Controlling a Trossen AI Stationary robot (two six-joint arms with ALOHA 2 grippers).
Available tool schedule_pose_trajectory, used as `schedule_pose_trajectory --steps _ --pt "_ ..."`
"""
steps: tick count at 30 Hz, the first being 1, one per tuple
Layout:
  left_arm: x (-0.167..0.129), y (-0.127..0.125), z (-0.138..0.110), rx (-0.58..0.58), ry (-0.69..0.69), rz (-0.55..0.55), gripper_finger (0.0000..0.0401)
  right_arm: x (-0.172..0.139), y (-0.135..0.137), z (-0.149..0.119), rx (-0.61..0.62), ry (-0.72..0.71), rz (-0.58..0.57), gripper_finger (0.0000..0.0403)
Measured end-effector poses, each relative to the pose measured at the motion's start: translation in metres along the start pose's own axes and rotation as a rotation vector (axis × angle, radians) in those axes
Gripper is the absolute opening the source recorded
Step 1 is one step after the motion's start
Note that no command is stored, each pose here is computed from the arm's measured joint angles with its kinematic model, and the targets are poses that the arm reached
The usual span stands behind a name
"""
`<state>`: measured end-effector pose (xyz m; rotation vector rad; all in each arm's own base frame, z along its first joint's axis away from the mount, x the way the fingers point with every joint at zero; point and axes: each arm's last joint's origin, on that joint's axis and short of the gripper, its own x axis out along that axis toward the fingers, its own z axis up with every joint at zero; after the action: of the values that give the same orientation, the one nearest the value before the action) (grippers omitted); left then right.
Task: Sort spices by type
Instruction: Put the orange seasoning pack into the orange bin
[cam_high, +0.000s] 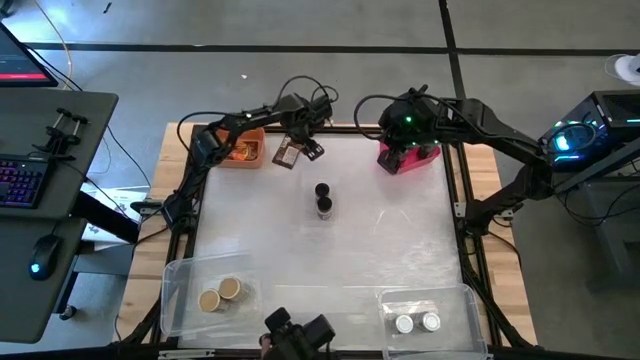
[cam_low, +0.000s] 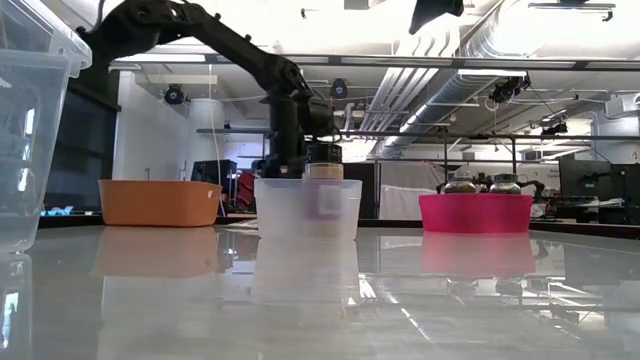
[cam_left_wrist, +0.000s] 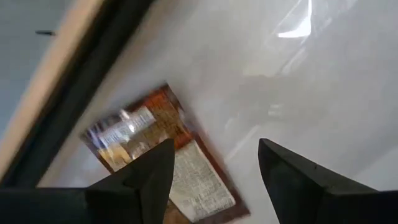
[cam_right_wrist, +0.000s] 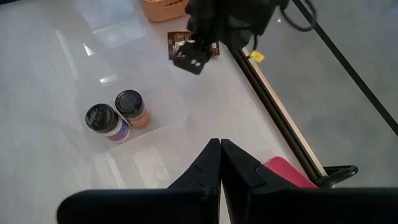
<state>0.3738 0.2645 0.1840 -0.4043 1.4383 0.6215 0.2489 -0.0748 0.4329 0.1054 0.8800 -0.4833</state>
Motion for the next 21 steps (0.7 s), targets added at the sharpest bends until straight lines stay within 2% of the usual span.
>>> schedule_pose_trajectory --steps 6,11,15,21 --pt "0.001 0.0 -0.019 -0.003 0.0 0.002 0.0216 0.001 -0.007 0.0 0.04 0.002 -0.015 0.0" --pt "-0.011 0.012 -0.038 -0.056 -0.135 -0.008 0.0216 0.002 -0.012 0.001 0.097 -0.002 -0.027 0.0" --pt "0.004 0.018 -0.051 -0.092 -0.137 -0.049 0.0216 0.003 -0.015 0.003 0.124 -0.022 -0.031 0.0" --pt "0.014 0.018 -0.051 -0.111 -0.137 0.001 0.0216 0.003 -0.015 0.007 0.131 -0.064 -0.024 0.0"
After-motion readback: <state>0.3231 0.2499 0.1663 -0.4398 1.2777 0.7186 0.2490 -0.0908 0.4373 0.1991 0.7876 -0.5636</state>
